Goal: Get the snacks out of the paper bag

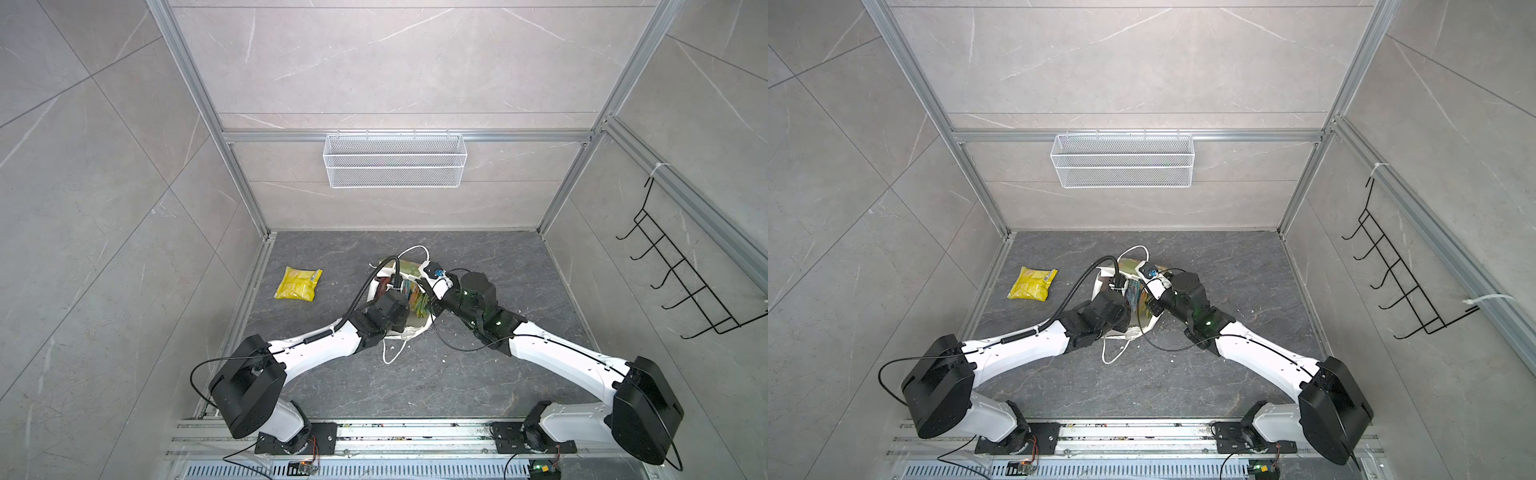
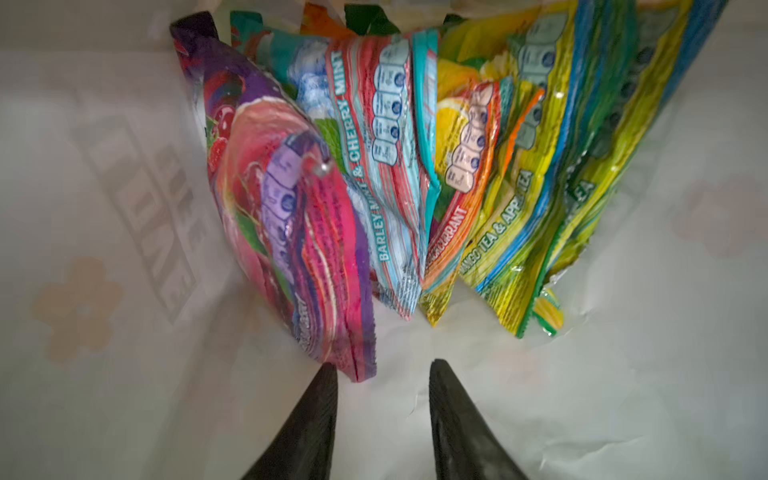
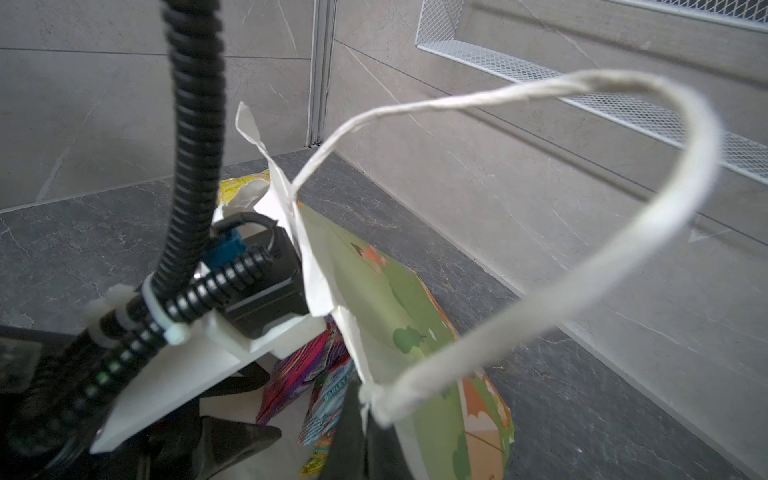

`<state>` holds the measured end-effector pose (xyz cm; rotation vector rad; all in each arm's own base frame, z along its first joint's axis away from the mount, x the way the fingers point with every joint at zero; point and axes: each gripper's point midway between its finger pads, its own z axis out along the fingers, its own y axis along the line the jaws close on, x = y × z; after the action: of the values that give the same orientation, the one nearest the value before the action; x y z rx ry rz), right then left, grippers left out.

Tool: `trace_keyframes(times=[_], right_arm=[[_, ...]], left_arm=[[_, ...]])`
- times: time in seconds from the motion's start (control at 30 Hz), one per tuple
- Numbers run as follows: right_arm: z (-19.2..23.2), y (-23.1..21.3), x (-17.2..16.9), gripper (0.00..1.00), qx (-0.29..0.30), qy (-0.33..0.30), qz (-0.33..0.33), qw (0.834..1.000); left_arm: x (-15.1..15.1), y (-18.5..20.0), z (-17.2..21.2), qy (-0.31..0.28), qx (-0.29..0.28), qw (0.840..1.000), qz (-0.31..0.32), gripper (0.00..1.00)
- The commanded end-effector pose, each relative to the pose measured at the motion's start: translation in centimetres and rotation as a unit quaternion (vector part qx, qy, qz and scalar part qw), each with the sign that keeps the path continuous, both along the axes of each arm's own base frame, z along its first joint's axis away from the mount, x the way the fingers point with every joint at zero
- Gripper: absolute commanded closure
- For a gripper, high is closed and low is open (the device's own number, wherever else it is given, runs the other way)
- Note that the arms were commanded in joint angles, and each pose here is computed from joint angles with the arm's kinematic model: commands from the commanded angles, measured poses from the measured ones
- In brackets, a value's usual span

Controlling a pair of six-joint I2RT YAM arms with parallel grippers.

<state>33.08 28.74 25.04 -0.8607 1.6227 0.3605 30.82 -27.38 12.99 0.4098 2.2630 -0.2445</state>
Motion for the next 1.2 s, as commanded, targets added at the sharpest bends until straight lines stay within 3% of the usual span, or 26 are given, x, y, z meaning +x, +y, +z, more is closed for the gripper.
trace_keyframes(times=[0.0, 0.3, 0.37, 0.83, 1.17], right_arm=[[0.0, -0.5, 0.2, 1.00, -0.002, -0.001, -0.015, 1.000], [-0.5, -1.0, 0.7, 1.00, -0.002, -0.002, -0.036, 0.999], [-0.5, -1.3, 0.8, 1.00, -0.001, -0.003, -0.044, 0.999], [-0.4, -4.5, 2.1, 1.00, -0.007, -0.013, -0.105, 0.994], [1.6, -8.0, 3.0, 1.00, -0.018, -0.034, -0.148, 0.988]], left_arm=[[1.0, -0.5, 0.8, -0.023, -0.013, 1.000, -0.001, 0.70], [1.5, -0.8, 0.6, -0.038, -0.007, 0.999, -0.008, 0.91], [1.6, -0.9, 0.5, -0.038, -0.006, 0.999, -0.008, 1.00], [2.2, -2.5, 0.4, -0.051, -0.019, 0.998, -0.027, 1.00], [3.8, -6.3, 2.3, -0.071, -0.054, 0.994, -0.070, 1.00]])
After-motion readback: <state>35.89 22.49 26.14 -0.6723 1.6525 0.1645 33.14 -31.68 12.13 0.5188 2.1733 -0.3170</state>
